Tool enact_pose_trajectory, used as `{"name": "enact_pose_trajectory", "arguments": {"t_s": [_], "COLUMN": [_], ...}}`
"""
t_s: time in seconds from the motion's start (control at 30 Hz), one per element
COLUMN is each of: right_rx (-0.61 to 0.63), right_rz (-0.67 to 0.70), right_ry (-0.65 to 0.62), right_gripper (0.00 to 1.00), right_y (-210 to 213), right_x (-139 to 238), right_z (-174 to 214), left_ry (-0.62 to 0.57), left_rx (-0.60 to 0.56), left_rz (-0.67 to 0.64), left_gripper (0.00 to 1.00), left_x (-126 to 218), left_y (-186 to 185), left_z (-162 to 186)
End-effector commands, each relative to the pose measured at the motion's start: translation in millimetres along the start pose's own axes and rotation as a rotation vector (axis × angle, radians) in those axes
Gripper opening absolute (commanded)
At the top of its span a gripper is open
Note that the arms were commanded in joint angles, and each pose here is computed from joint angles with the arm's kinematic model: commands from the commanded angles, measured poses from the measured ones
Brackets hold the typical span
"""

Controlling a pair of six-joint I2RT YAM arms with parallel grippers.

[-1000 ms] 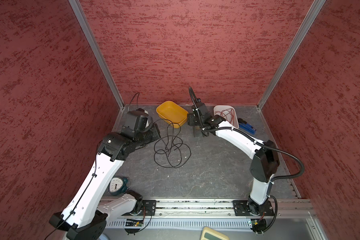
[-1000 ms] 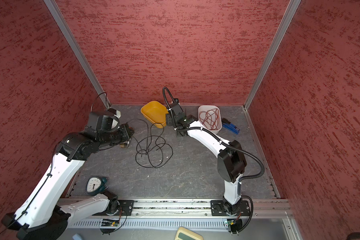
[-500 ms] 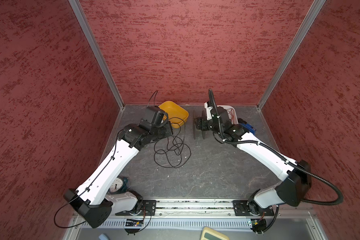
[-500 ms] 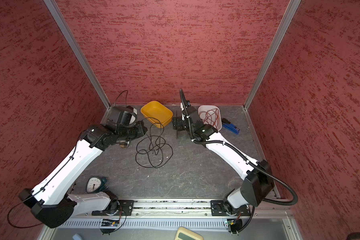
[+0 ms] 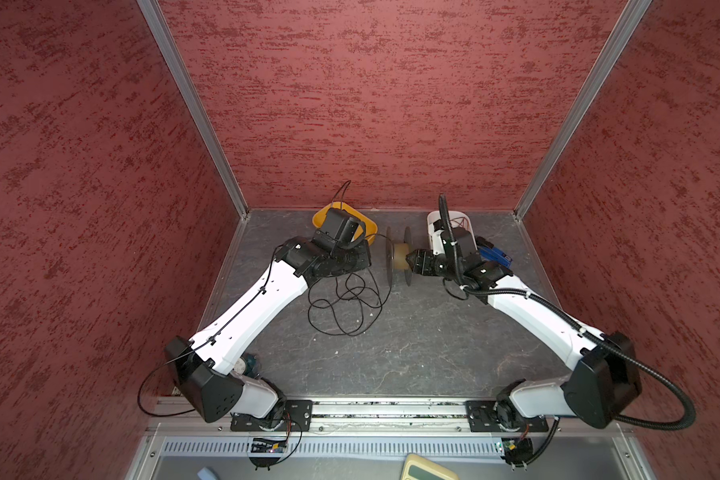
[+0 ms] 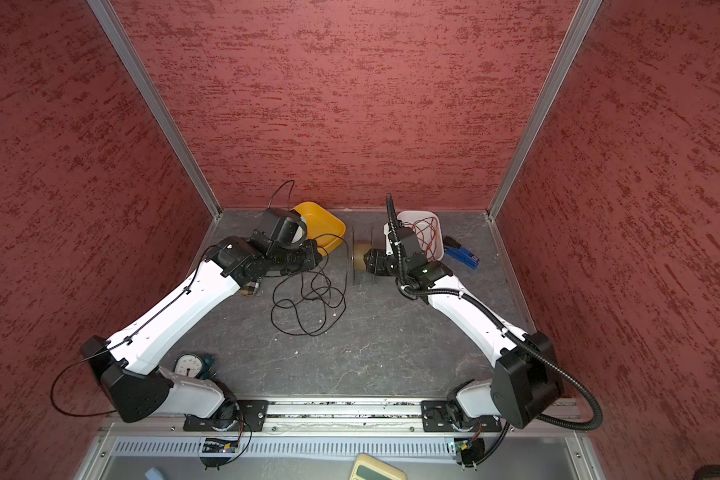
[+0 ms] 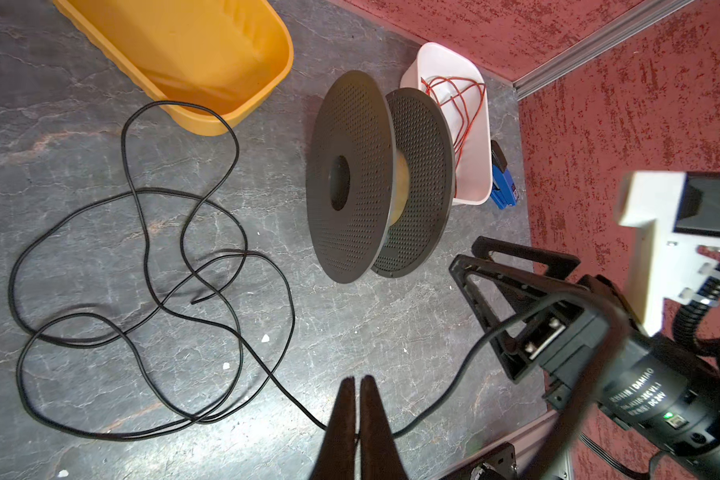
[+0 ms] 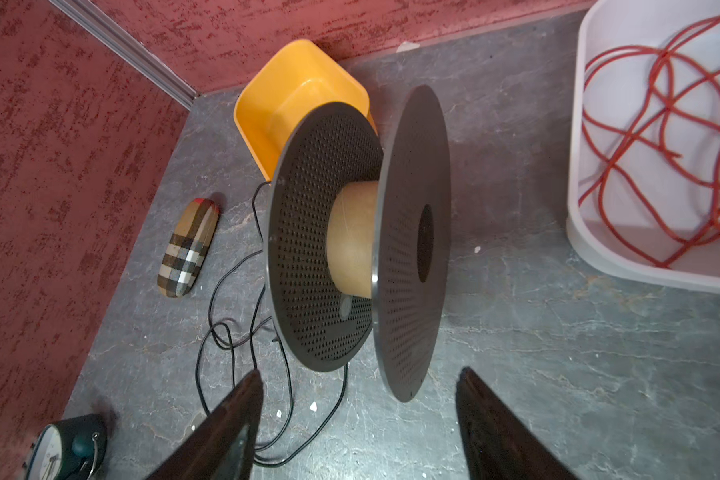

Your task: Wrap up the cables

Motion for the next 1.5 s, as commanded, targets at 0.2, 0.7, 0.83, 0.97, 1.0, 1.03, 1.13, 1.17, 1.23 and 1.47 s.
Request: {"name": "enact_pose_trajectory", "arguments": {"t_s": [0.2,0.7,0.83,0.97,1.0,1.03,1.13,1.17,1.23,1.47], "right_rx": [-0.042,-0.1,-0.125,-0.168,-0.18,-0.187,-0.203,-0.211,-0.231,-0.344], "right_rz": [-0.049,0.094,0.154,0.229,0.257,0.281,0.343,0.368,0.452,0.652], "right_ry": [0.043,0.007,-0.033,-0.069,-0.09,-0.111,-0.17,-0.184,-0.215,-0.271], "right_gripper": [0.49,0.2,0.04,0.0,0.0,0.0,0.0,0.0,0.0,0.0], "right_y": [-3,-9,-6,-1,2,5,15,17,18,15], "right_x": [-16,-45,-45,-47,-47,-47,-49,-50,-54,-74], "right_z": [7,-3,-14,-29,-35,-41,-57,-62,-70,-85], "left_ry": [0.005,-0.03,-0.054,-0.075,-0.076,-0.077,-0.075,-0.074,-0.072,-0.072], "left_rx": [-0.032,-0.044,-0.022,0.0,0.002,0.002,0.003,0.005,0.008,0.017], "left_rz": [0.057,-0.012,-0.034,-0.043,-0.047,-0.048,-0.047,-0.048,-0.049,-0.059], "left_gripper": [0.0,0.0,0.0,0.0,0.0,0.0,0.0,0.0,0.0,0.0], "left_x": [-6,18,31,39,41,41,42,42,42,42], "left_y": [-20,-10,1,8,9,9,9,9,9,12], "left_z": [5,9,7,5,5,5,5,5,5,8]}}
Point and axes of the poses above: each gripper's point midway between its finger pads, its own x axis back along the fingers, its own y axis along the line the jaws close on, z = x × y, the point moved 10 cm from there along x, back along the fingers, and after that the axes turned 1 degree about -x, right-handed, at the moved point
